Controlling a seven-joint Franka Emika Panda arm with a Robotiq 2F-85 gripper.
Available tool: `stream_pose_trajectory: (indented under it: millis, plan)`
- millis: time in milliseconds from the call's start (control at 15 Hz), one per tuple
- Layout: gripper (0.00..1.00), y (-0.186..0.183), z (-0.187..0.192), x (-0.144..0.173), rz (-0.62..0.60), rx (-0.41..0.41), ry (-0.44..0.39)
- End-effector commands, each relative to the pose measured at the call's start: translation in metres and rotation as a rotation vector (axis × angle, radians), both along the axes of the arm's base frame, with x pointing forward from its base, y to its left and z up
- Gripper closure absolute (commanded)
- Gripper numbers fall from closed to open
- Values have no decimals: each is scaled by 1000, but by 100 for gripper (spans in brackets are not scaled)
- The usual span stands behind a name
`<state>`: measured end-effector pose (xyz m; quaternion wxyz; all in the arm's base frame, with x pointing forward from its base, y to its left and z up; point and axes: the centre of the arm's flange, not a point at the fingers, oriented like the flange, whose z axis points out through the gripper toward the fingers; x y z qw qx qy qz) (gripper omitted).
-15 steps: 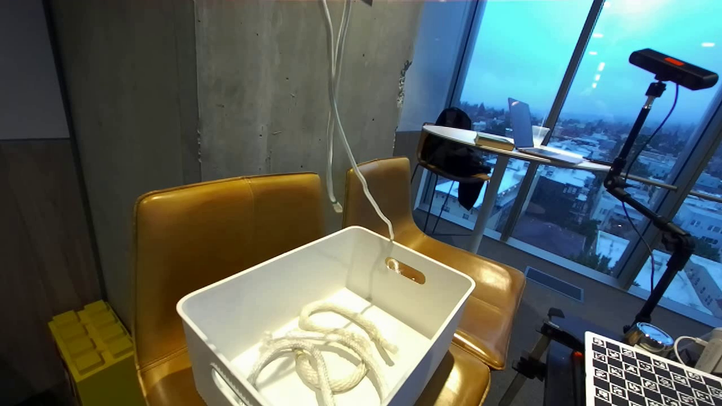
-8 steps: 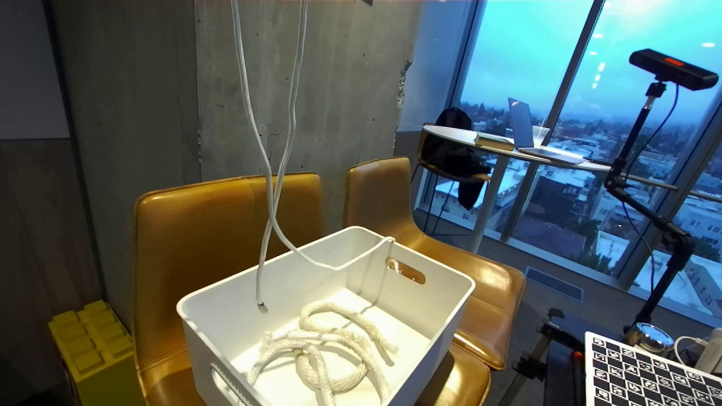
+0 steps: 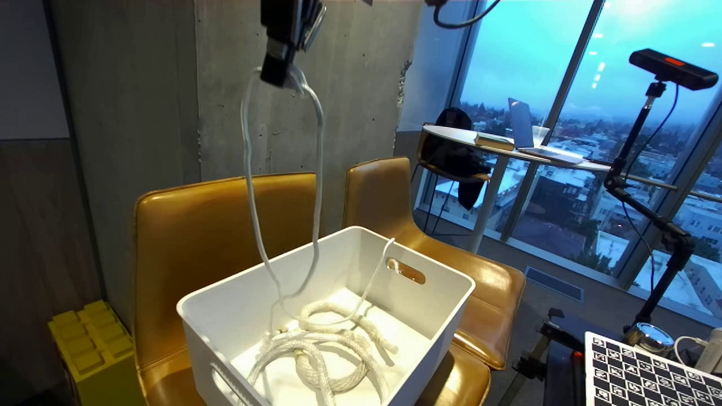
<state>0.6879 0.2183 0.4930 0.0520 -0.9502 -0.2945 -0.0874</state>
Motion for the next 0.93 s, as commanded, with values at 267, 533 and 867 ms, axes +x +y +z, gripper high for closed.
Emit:
stream_pose_trajectory:
  millis: [267,533,867]
  plan:
    - [61,-23,-114,-86,25,-45,108]
    - [32,-56,-141,-90,11,-92,98]
    - [0,-129,-154,-69,73,-180,33]
